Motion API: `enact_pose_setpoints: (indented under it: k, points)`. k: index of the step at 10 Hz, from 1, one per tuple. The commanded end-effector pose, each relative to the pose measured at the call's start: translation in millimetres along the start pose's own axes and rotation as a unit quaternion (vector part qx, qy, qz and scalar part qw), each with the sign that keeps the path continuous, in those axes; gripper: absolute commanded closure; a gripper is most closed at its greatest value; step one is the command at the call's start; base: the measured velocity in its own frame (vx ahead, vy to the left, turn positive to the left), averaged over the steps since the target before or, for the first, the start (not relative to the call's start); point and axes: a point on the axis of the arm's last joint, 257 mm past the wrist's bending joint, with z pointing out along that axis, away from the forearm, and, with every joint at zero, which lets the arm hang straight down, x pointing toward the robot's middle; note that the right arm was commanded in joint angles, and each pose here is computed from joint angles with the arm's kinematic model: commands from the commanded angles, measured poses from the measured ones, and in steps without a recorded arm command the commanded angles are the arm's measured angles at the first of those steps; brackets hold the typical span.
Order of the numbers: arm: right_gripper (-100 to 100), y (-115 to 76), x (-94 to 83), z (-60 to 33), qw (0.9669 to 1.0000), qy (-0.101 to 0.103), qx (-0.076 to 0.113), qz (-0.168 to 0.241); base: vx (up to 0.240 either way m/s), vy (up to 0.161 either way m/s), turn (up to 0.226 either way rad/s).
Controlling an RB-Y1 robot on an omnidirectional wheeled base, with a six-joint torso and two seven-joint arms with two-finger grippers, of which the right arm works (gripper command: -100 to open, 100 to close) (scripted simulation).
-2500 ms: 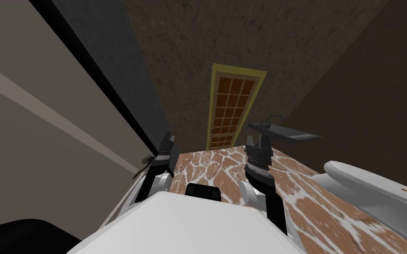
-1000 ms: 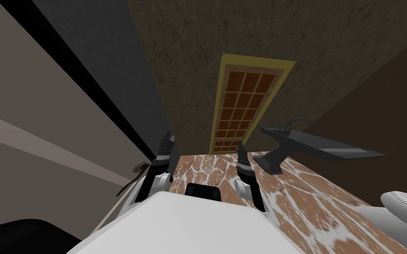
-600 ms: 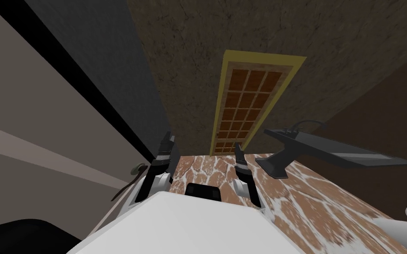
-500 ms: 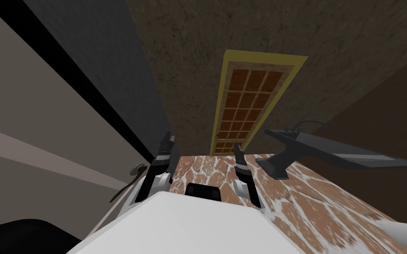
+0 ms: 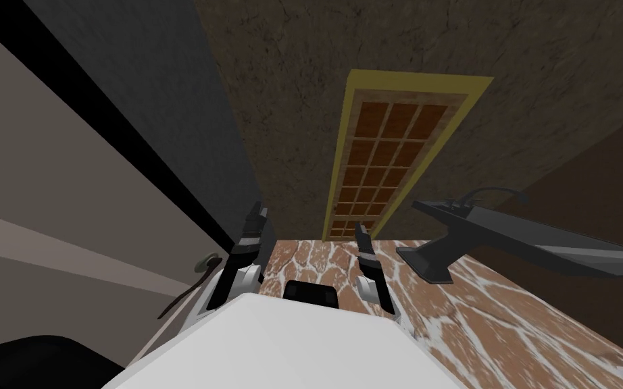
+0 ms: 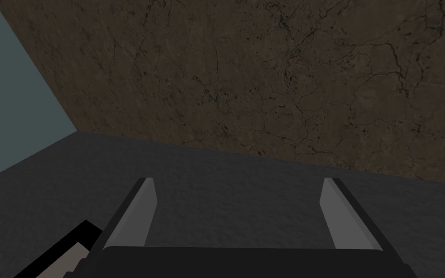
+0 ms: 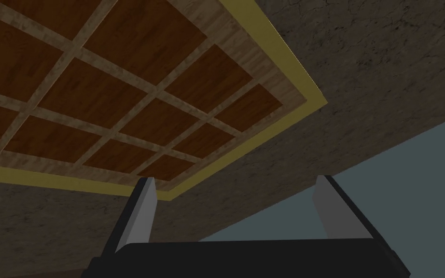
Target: Pull the door open
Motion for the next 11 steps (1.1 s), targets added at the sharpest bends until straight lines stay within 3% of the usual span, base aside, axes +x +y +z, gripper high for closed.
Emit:
enact_pose_setpoints:
  k: [1,5,11]
  points:
    - [-100,-11.2,8.4,-2.8,0.9996,0.008,0.006,-0.024,0.07,-0.008,0.093]
    - [-100,-34.6,25.3,-11.8,0.9977,0.028,0.025,-0.056,0.065,-0.013,0.046]
    - [-100,-71.4,50.1,-26.9,0.9897,0.061,0.05,-0.119,0.061,-0.016,0.054]
